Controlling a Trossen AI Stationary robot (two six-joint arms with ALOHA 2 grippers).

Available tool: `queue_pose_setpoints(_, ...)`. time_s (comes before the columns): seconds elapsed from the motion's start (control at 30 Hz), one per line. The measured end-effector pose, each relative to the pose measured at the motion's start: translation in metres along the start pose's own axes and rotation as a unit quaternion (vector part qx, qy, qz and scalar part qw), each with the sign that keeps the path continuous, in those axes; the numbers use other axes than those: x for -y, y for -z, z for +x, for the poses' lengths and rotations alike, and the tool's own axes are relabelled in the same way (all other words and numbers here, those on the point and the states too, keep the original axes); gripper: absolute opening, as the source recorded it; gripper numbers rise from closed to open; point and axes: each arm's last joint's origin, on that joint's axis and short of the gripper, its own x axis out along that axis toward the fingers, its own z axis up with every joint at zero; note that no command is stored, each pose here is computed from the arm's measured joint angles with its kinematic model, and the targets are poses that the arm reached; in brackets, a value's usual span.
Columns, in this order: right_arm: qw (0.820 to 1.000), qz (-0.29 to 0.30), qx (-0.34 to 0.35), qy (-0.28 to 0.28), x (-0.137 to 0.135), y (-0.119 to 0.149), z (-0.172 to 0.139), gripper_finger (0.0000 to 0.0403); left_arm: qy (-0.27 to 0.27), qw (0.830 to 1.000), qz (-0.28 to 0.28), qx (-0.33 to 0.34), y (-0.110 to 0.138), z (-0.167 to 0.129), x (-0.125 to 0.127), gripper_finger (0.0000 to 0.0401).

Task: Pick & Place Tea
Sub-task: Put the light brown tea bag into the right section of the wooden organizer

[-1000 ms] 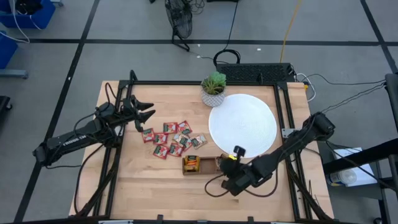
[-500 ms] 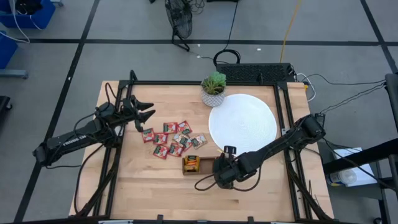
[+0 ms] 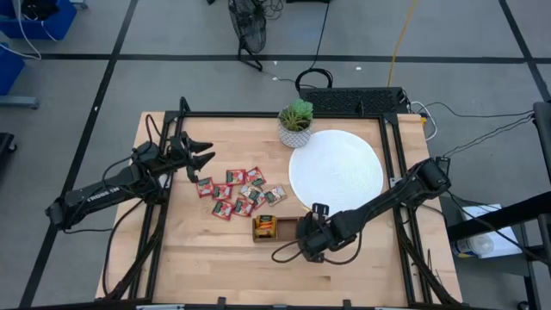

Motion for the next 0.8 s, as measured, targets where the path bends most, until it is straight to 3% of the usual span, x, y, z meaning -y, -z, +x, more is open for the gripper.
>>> queue_pose_setpoints(0.3, 1.000, 0.016, -0.005, -0.005, 0.007, 0.017, 0.020, 0.0000, 0.000, 1.000, 0.000, 0.000, 0.000, 0.000, 0.000, 0.0182)
queue_pose_setpoints(0.8, 0.992, -0.031, 0.056, 0.108, 0.004, 0.024, 0.019, 0.0000, 0.000, 1.000, 0.000, 0.000, 0.000, 0.000, 0.000, 0.0182)
